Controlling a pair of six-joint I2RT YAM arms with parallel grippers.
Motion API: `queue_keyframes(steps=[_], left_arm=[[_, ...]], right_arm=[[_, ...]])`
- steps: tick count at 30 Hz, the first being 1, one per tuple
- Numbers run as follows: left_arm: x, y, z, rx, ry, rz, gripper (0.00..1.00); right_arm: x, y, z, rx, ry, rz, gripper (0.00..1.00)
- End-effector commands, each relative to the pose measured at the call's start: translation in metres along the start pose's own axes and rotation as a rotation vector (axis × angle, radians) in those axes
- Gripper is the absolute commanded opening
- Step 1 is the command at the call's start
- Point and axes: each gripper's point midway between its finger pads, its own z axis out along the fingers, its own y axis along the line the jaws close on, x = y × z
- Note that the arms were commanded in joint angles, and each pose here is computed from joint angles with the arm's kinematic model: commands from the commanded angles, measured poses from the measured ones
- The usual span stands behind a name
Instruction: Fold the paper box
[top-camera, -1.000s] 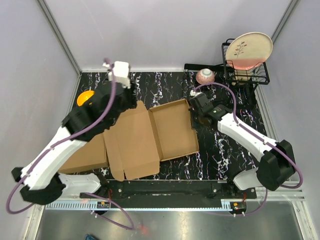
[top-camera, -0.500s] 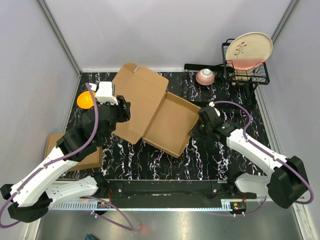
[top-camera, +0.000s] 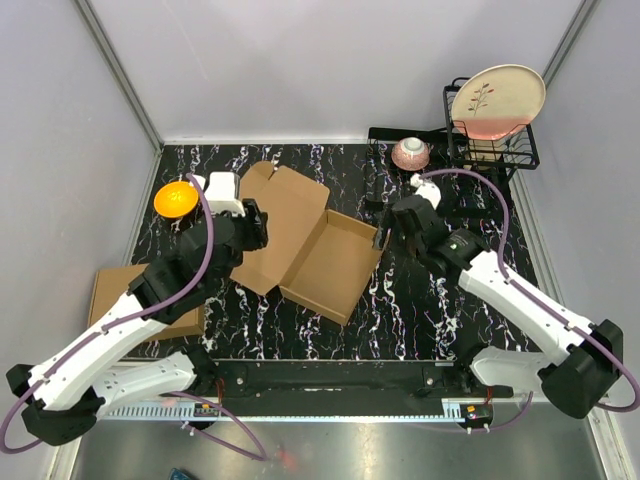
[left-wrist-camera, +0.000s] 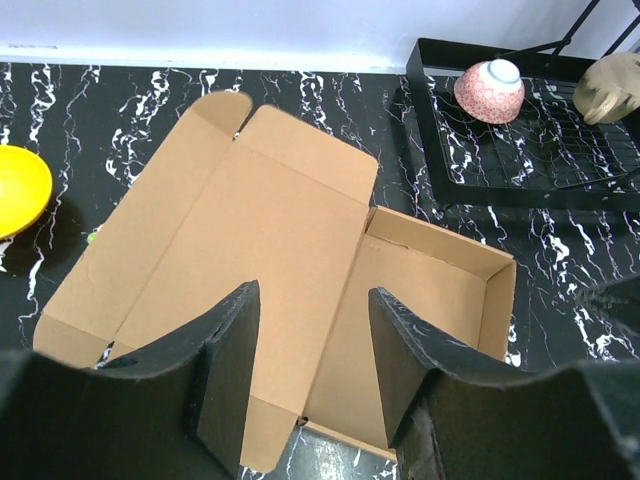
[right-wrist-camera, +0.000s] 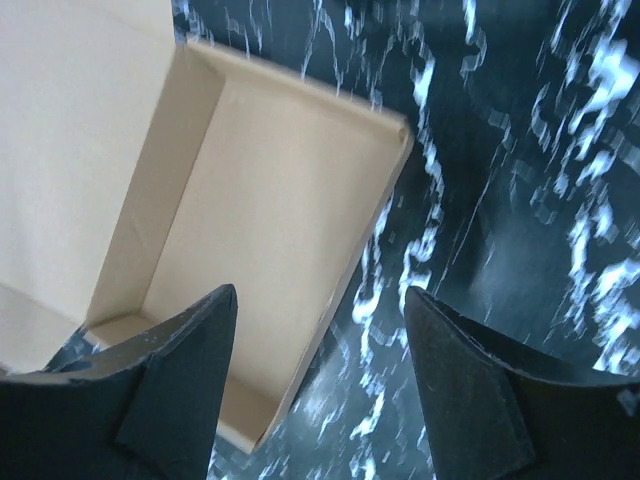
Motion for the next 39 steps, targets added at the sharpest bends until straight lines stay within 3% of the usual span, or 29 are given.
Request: queue_keyframes(steps=[1, 3, 8, 14, 19, 26, 33, 39], left_arm=[[-0.005, -0.002, -0.004, 0.028, -0.042, -0.071, 0.50], [0.006, -0.001, -0.003, 0.033, -0.034, -0.080, 0.50], [0.020, -0.004, -0.005, 0.068, -0.008, -0.085, 0.50], [0.034, -0.001, -0.006, 0.067, 0.024, -0.060, 0.51], [0.041, -0.001, -0.004, 0.071, 0.038, -0.041, 0.51], [0.074, -0.009, 0.002, 0.101, 0.118, -0.056, 0.51], [0.138, -0.010, 0.010, 0.066, 0.278, -0.092, 0.50], [0.170, 0.003, 0.019, -0.060, 0.358, -0.106, 0.50]], right_arm=[[-0.060, 0.001, 0.026, 0.051, -0.273, -0.342, 0.73], [-0.074, 0.013, 0.044, 0.005, -0.319, -0.490, 0.73], [-0.068, 0.032, 0.103, -0.091, -0.187, -0.683, 0.69], [-0.072, 0.039, 0.130, -0.115, -0.199, -0.703, 0.69], [-0.054, 0.034, 0.151, -0.110, -0.103, -0.737, 0.63], [-0.011, 0.010, 0.149, -0.089, 0.018, -0.606, 0.38], [0.037, -0.026, 0.130, -0.056, 0.077, -0.431, 0.29], [0.048, -0.042, 0.100, -0.010, 0.036, -0.312, 0.24]])
